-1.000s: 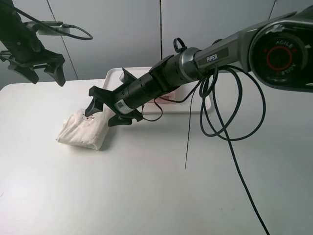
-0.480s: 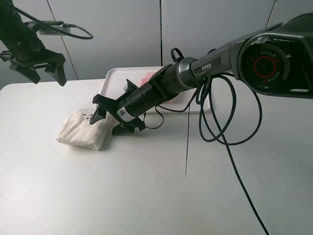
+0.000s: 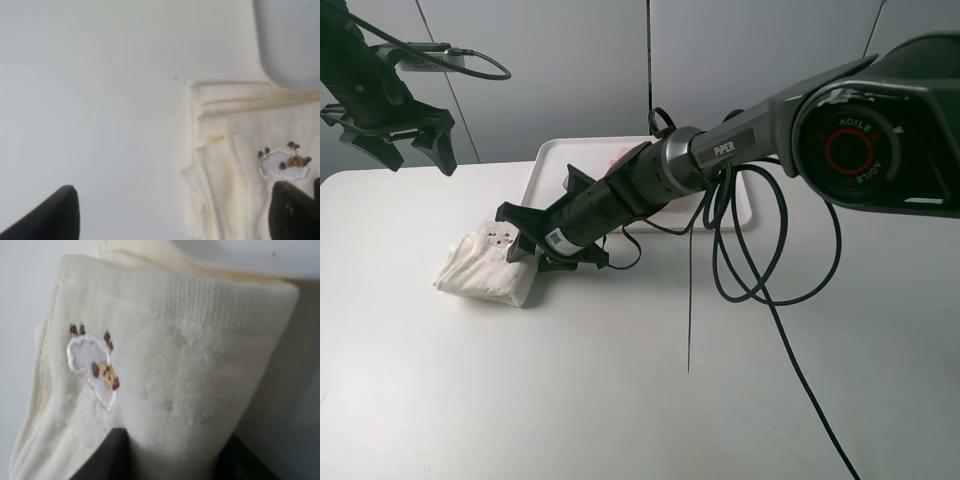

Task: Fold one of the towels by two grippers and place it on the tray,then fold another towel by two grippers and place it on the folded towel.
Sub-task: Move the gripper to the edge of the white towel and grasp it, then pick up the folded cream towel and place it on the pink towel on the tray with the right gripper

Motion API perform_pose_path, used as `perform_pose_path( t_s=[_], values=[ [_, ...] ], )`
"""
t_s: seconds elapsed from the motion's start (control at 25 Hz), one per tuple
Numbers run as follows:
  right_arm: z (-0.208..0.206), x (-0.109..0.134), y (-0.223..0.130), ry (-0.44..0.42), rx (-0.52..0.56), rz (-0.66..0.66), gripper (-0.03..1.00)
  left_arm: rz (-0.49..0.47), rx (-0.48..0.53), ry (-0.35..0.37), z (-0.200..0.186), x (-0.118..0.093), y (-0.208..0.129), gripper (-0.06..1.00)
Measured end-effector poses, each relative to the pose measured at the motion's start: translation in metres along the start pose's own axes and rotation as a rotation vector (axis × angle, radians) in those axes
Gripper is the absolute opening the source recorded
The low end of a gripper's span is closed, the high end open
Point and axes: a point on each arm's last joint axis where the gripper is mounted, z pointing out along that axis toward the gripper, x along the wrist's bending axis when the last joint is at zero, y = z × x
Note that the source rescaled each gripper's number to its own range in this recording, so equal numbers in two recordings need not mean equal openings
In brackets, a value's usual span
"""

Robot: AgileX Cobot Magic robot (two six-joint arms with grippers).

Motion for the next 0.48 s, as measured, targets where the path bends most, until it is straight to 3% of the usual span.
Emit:
perform_pose_path(
  t_s=[0.12, 0.48],
  values=[
    [0.002, 0.003, -0.003, -0.002, 0.000, -0.035, 0.07, 0.000, 0.000, 0.000, 0.000, 0.000, 0.000, 0.98],
    [-0.005, 0.012, -0.004, -0.008, 0.011, -0.131, 0.07, 0.000, 0.002, -0.001, 0.000, 0.000, 0.000, 0.98]
  ],
)
